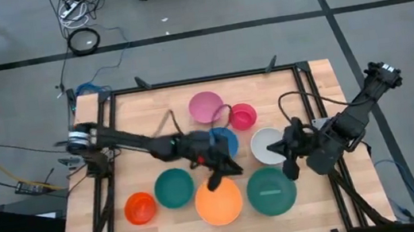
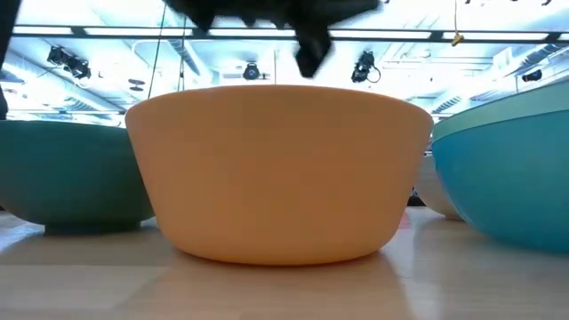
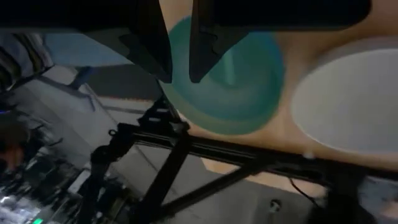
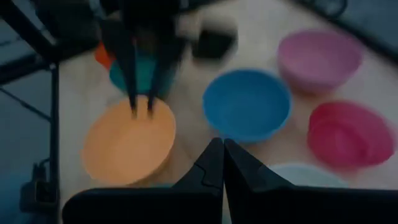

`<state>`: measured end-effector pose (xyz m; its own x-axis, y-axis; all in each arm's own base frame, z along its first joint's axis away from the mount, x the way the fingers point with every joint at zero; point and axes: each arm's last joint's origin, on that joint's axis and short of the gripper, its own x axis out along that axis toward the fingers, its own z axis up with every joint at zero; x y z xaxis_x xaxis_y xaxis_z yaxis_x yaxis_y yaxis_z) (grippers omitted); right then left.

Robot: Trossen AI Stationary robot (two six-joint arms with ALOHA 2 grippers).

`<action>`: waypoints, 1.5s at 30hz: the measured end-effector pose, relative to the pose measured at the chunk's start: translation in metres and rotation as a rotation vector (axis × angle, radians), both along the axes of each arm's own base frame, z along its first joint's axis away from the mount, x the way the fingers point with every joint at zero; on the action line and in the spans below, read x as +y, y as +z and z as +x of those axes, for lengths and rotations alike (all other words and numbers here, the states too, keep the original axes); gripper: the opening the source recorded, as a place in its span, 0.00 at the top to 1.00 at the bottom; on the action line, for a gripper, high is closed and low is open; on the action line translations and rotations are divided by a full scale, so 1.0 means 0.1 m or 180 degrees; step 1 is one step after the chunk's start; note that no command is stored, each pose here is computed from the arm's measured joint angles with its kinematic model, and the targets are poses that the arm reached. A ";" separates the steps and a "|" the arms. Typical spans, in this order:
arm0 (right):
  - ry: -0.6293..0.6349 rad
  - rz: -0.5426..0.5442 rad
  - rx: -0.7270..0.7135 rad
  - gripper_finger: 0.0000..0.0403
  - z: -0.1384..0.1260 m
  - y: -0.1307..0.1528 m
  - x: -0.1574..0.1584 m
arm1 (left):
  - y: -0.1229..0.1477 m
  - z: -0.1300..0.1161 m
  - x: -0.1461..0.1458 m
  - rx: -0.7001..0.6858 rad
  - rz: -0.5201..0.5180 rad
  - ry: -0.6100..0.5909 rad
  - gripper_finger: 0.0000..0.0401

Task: Nest bowls inside each other
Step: Stack the yellow bowl on top of the light green bowl

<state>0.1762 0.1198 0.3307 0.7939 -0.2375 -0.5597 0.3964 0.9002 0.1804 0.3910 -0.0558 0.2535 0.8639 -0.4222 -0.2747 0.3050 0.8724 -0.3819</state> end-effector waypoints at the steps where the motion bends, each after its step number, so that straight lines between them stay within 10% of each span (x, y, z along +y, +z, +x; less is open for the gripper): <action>1: 0.0006 0.0065 0.0059 1.00 0.02 -0.03 0.01 | 0.12 -0.10 0.03 0.0059 0.0069 0.0010 0.84; 9: -0.0045 0.0068 0.0531 1.00 0.37 -0.36 0.11 | 1.16 -1.10 0.14 -0.0248 0.0352 0.0710 0.84; 16: 0.0008 0.0277 0.0681 0.88 0.92 -0.71 0.09 | 1.55 -1.61 0.13 -0.0745 0.0356 0.0866 0.84; 27: 0.0260 0.1531 0.1135 0.56 1.41 -1.12 -0.16 | 1.50 -1.72 0.14 -0.0493 0.0506 0.1056 0.84; 45: 0.0341 0.1548 0.1204 0.53 1.50 -1.29 -0.07 | 1.44 -1.71 0.14 -0.0292 0.0568 0.1361 0.84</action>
<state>0.3265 0.1131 0.2012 0.5250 0.1851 -0.8307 0.4250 0.7887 0.4443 0.2197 -0.0422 0.3970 0.9741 0.0235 -0.2250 -0.0704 0.9767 -0.2027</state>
